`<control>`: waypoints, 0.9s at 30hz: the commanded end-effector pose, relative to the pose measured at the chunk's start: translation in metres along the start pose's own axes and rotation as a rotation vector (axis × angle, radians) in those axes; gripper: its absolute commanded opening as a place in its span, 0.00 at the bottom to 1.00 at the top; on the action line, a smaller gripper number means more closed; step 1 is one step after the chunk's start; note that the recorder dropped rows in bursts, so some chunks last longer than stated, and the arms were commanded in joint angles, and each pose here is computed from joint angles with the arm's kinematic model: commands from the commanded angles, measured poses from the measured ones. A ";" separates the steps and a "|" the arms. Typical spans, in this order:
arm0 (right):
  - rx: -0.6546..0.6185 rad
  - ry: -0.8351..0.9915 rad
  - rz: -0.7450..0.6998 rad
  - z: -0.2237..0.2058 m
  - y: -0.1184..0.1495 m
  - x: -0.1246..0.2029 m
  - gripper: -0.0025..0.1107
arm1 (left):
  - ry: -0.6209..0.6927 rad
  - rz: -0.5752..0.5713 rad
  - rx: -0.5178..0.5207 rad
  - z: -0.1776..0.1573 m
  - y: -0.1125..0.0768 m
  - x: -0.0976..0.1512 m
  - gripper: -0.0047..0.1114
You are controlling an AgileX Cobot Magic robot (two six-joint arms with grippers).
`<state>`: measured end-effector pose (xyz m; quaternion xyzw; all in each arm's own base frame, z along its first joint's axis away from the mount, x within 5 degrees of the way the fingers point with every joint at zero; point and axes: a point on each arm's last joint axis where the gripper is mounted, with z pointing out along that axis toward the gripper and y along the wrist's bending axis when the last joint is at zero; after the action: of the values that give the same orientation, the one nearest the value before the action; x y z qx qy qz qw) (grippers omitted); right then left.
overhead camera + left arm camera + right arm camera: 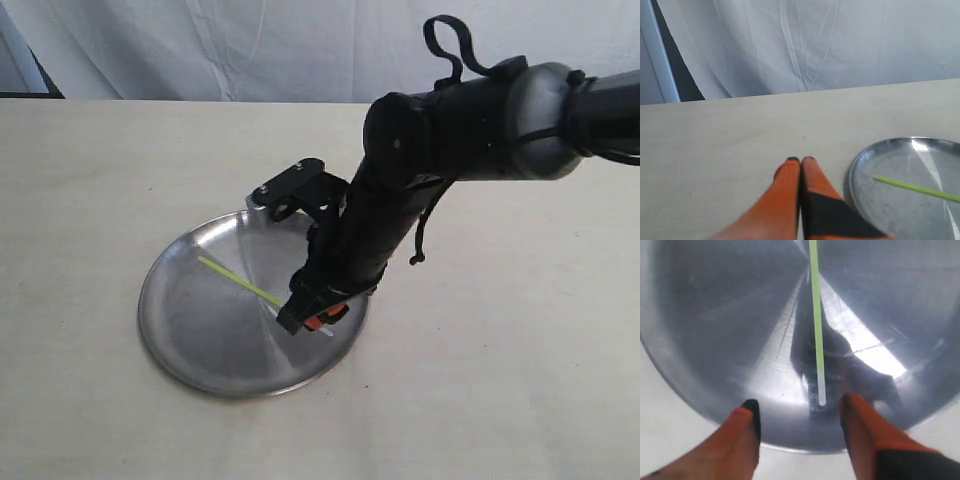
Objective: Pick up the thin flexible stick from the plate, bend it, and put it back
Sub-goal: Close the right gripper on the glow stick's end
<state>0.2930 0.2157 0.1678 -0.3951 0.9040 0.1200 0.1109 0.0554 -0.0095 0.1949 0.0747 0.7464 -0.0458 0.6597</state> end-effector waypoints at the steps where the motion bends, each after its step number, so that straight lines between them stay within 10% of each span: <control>1: 0.003 0.023 -0.010 0.019 -0.004 -0.003 0.46 | -0.012 -0.008 0.003 0.000 0.000 0.000 0.04; 27: 0.019 0.226 -0.020 0.075 -0.023 -0.010 0.44 | -0.012 -0.008 0.003 0.000 0.000 0.000 0.04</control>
<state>0.3263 0.2377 0.1148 -0.4006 0.9101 0.0945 0.0472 0.0554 -0.0095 0.1949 0.0747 0.7464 -0.0458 0.6597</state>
